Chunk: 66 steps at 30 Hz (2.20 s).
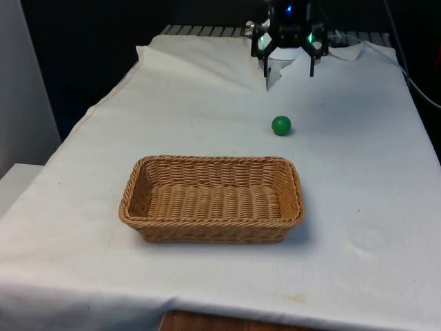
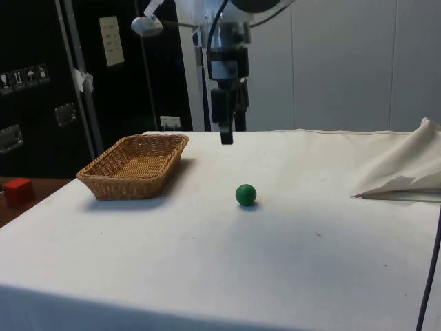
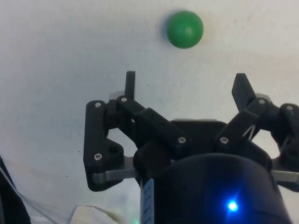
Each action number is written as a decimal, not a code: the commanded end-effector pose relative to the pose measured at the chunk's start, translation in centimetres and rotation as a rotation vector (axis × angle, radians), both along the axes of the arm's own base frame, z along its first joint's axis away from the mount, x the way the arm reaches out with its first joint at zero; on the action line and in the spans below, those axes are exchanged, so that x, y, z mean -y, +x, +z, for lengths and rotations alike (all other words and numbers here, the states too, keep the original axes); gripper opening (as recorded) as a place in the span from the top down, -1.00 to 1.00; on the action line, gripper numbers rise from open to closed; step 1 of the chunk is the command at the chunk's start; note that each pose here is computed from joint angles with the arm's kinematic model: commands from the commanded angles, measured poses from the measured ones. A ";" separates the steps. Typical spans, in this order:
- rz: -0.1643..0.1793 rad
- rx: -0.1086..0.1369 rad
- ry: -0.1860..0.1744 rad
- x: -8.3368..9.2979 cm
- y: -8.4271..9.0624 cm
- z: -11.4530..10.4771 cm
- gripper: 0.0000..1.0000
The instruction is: Pick up the ball and place it into the basket.
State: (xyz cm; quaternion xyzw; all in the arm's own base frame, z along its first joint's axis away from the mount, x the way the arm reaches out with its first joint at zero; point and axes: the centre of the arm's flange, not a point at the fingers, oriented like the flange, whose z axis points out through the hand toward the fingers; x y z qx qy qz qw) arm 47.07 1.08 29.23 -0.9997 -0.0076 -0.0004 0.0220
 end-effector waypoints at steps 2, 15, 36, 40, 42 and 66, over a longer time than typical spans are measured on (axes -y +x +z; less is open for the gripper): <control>0.000 0.011 0.012 -0.1 -0.2 -0.4 -1.00; -0.004 0.012 0.019 -0.3 -0.9 -3.4 -1.00; -0.007 0.003 0.016 -1.5 -1.1 -8.1 -1.00; -0.006 0.005 0.010 -1.8 -1.1 -8.9 -1.00; -0.005 0.010 0.004 -2.0 -1.1 -9.4 -1.00; 0.032 0.012 -0.045 -2.2 -1.0 -12.0 -1.00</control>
